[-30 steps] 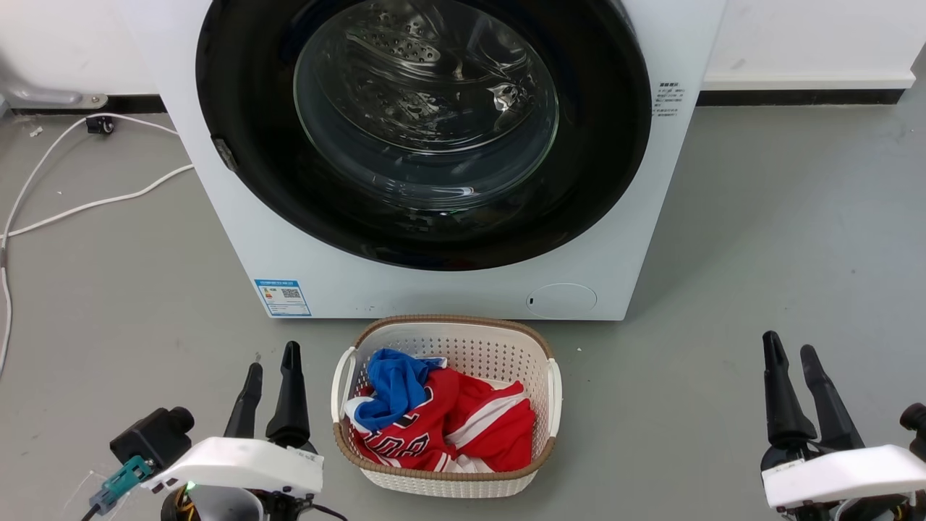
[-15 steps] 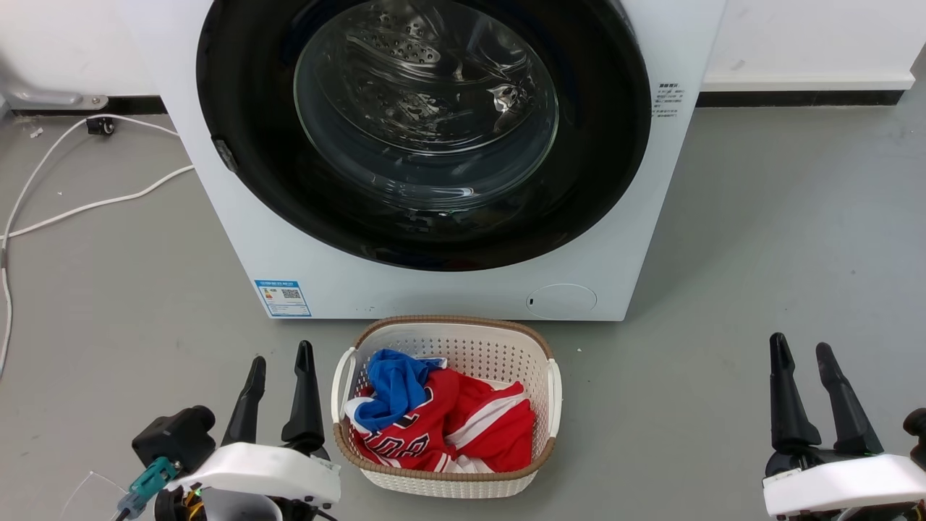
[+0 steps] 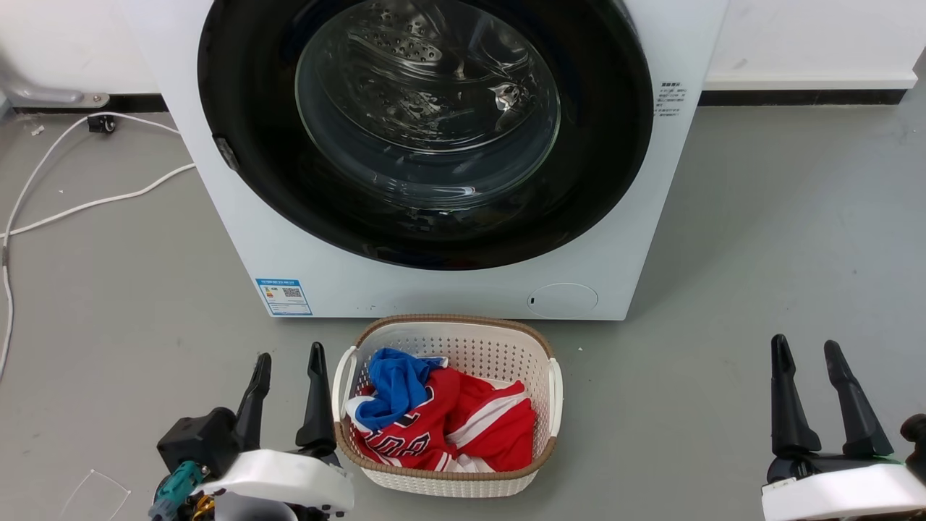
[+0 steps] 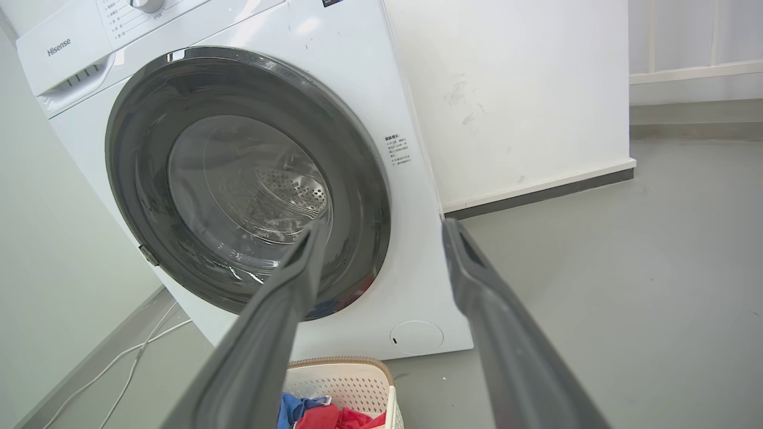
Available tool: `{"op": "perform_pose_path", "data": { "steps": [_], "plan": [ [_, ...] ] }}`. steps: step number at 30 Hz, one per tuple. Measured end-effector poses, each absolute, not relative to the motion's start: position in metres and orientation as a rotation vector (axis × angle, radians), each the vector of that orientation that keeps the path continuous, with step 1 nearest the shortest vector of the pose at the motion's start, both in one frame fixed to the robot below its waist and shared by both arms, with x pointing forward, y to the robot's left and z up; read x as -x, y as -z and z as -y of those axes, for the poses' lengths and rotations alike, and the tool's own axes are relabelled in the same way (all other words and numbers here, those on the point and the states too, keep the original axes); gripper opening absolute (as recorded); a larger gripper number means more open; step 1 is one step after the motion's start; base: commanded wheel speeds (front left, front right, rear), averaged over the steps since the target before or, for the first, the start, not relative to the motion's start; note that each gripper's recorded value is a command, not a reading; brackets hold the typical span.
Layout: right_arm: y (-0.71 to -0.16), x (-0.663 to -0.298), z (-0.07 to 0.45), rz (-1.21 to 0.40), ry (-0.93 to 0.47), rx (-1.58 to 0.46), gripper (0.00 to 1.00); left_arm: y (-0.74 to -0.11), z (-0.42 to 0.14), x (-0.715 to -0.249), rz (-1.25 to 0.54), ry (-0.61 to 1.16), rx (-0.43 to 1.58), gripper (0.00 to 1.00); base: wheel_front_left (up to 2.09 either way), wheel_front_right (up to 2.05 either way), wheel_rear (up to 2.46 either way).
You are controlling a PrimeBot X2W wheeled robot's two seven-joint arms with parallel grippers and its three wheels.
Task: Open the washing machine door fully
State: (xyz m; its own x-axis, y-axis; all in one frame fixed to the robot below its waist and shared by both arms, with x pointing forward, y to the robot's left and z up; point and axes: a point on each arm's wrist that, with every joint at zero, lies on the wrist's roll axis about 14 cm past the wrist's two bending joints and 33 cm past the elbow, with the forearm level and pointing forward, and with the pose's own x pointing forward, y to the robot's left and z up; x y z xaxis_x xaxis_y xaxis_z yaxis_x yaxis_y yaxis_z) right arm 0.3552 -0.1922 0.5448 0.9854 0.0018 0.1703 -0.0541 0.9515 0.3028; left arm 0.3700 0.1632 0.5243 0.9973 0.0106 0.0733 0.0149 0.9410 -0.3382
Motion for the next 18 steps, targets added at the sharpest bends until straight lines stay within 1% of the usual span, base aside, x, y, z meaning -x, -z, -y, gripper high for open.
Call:
{"op": "perform_pose_path", "data": {
  "steps": [18],
  "plan": [
    [-0.5506, -0.3511, 0.1901, 0.202, -0.038, -0.189, 1.0, -0.527, -0.1583, -0.3652, 0.109, 0.013, 0.193, 1.0, 0.0, 0.0, 0.0]
  ]
}}
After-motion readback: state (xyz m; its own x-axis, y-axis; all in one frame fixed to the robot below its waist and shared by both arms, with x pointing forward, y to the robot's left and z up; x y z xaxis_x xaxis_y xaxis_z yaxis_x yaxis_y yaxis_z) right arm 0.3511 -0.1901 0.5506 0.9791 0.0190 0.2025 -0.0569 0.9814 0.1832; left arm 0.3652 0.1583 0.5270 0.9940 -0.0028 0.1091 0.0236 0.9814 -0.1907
